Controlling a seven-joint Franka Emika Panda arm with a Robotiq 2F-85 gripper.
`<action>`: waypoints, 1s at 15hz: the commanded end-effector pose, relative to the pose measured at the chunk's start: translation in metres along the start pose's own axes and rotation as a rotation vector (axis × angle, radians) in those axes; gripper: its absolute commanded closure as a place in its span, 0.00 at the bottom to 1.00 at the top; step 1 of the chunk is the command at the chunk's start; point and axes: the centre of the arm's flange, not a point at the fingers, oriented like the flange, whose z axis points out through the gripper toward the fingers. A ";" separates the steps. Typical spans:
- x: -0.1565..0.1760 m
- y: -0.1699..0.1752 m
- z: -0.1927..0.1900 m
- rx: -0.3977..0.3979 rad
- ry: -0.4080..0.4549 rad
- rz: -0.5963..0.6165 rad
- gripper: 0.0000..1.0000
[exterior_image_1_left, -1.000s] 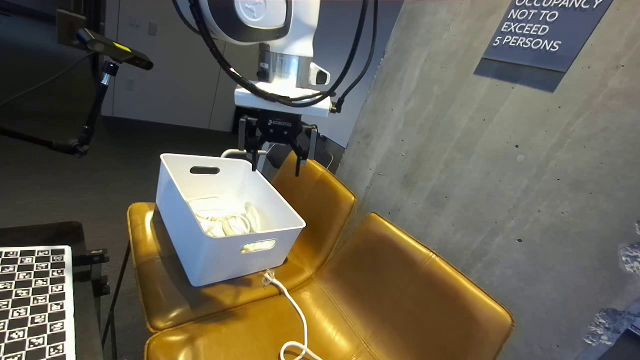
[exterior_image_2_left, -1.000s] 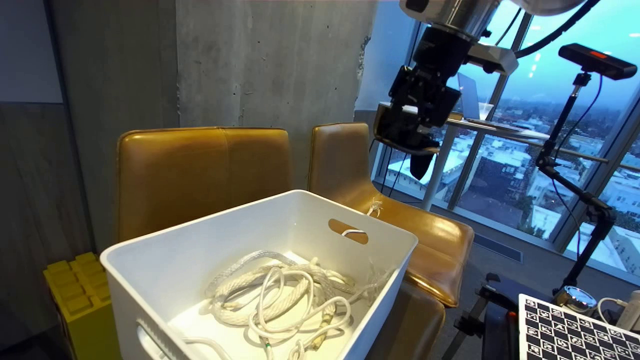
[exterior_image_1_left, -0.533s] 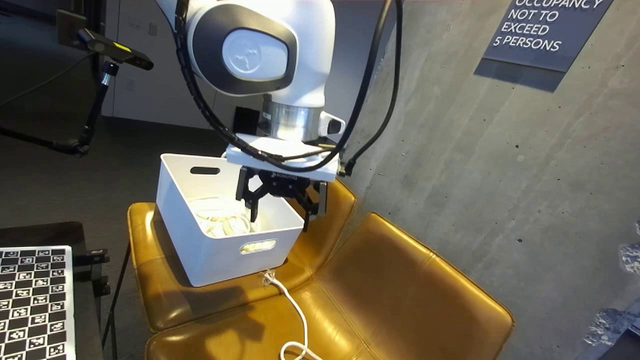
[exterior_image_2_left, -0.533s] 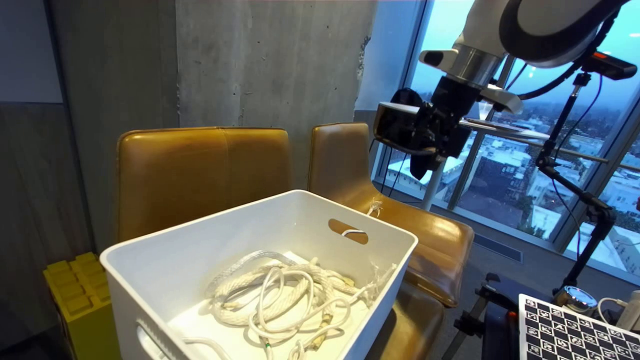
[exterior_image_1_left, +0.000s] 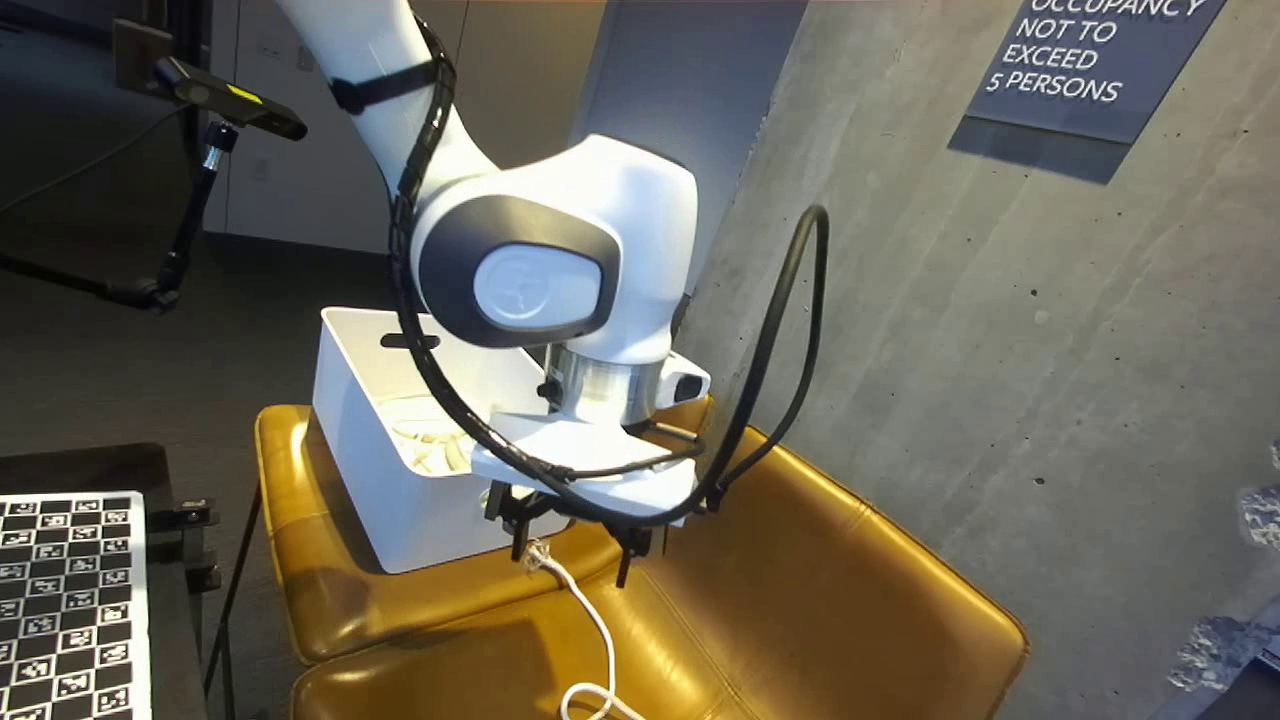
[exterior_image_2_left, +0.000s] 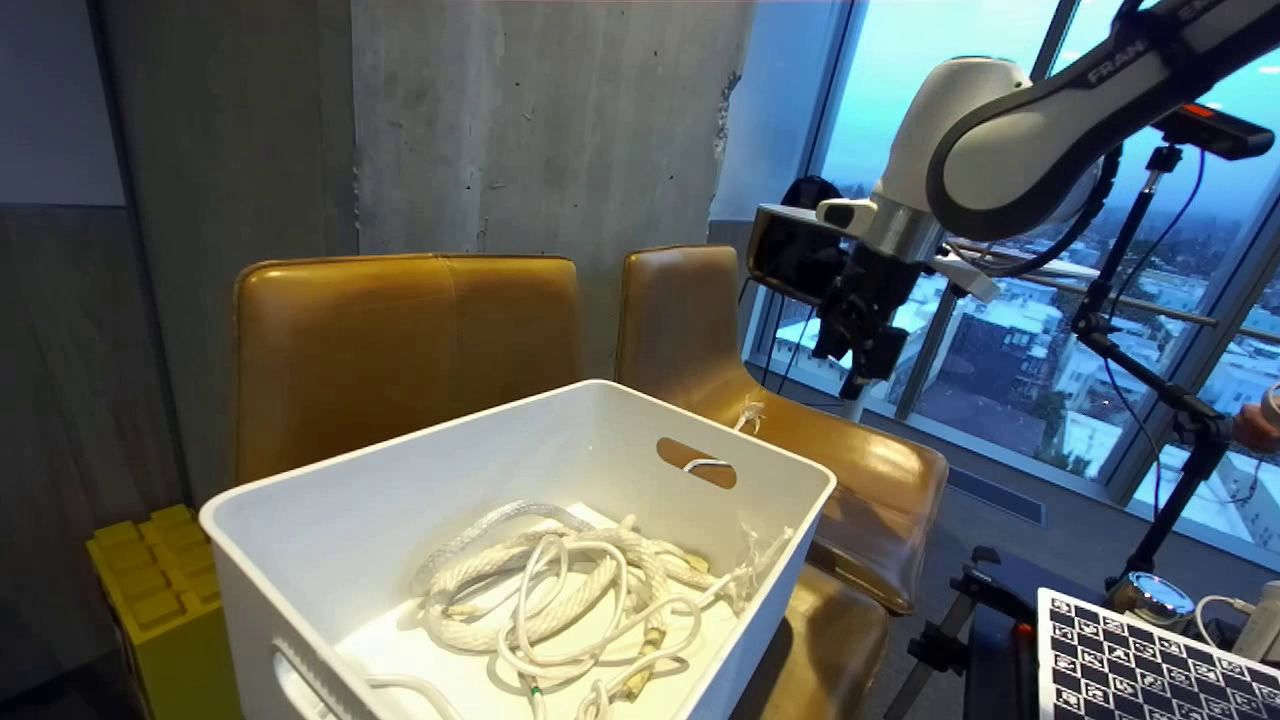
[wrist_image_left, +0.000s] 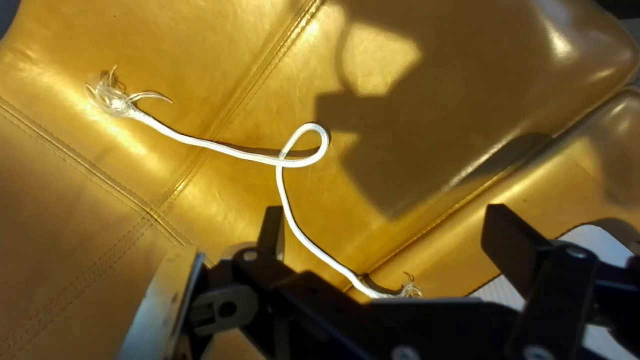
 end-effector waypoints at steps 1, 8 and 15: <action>0.012 0.035 0.042 -0.033 -0.024 -0.001 0.00; 0.015 0.062 0.130 -0.042 -0.100 0.013 0.00; 0.025 0.078 0.160 -0.034 -0.111 0.030 0.00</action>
